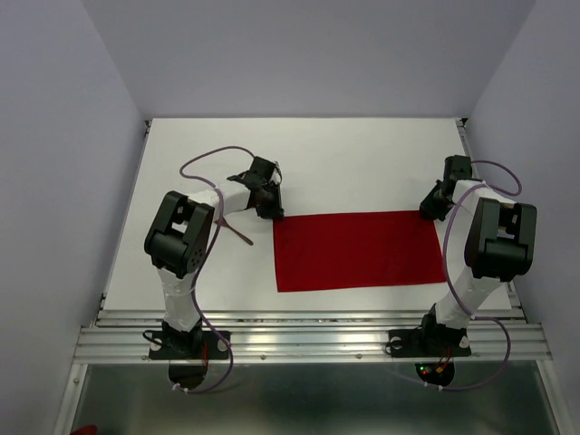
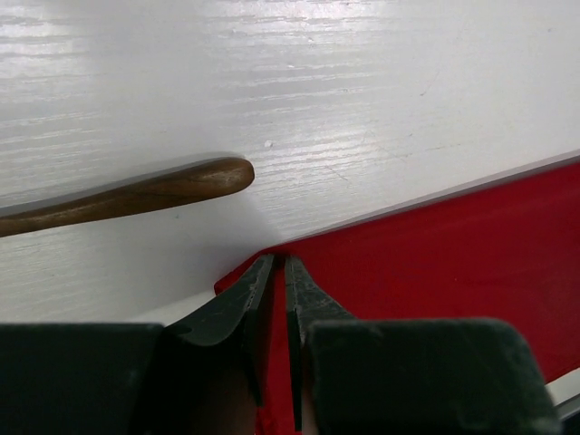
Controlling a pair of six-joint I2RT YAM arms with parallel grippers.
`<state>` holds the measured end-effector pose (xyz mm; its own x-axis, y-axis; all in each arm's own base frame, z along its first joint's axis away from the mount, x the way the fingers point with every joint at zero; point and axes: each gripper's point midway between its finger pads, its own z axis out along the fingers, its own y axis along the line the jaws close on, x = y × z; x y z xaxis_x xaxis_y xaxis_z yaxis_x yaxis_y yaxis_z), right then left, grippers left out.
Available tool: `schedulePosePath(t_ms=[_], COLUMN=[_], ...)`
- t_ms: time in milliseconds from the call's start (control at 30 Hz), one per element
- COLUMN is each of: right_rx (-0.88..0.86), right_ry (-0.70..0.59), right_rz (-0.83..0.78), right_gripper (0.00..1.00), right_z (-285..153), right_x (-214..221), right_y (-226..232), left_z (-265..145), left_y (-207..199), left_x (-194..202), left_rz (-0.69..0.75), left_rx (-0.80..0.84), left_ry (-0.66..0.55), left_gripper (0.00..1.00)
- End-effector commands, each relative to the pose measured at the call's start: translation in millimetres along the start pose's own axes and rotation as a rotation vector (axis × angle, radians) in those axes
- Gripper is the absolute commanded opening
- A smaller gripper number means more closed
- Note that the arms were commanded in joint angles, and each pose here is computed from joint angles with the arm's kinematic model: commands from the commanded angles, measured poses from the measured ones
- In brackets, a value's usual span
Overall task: Fold the napkin into a case and place the utensils inside
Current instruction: Smooth out the rectangle-folded napkin at the center of the board.
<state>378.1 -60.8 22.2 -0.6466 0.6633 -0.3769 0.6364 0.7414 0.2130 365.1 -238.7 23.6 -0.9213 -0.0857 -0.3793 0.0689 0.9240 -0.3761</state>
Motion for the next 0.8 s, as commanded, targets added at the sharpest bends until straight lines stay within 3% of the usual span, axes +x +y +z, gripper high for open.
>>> schedulePosePath(t_ms=[0,333,400,500,633,767], right_rx=[0.045,-0.053,-0.063,-0.029,0.009,0.066], right_ry=[-0.005,0.003,-0.039,-0.112,-0.161,-0.144], right_rz=[-0.007,0.018,0.024,0.036,0.048,0.060], right_gripper=[0.12,0.12,0.13,0.18,0.30,0.30], right_z=[5.3,-8.1,-23.0,-43.6,-57.5,-55.1], right_x=[1.9,-3.1,-12.1,-25.7,-26.0,-12.1], right_y=[-14.3,7.7,10.3,4.8,-6.8,-22.7], left_z=[-8.8,-21.9,-40.5,-53.3,-38.7,-23.2], left_y=[10.3,5.2,-17.7,-51.8,-99.6,-140.6], left_x=[11.6,3.0,-16.7,-24.1,-3.7,19.8], left_rz=[-0.039,-0.027,0.024,0.084,0.120,0.173], left_rx=[-0.036,-0.049,-0.041,-0.005,0.131,0.222], left_ry=[-0.008,-0.062,-0.137,-0.157,-0.071,0.003], left_gripper=[0.23,0.24,0.26,0.27,0.27,0.27])
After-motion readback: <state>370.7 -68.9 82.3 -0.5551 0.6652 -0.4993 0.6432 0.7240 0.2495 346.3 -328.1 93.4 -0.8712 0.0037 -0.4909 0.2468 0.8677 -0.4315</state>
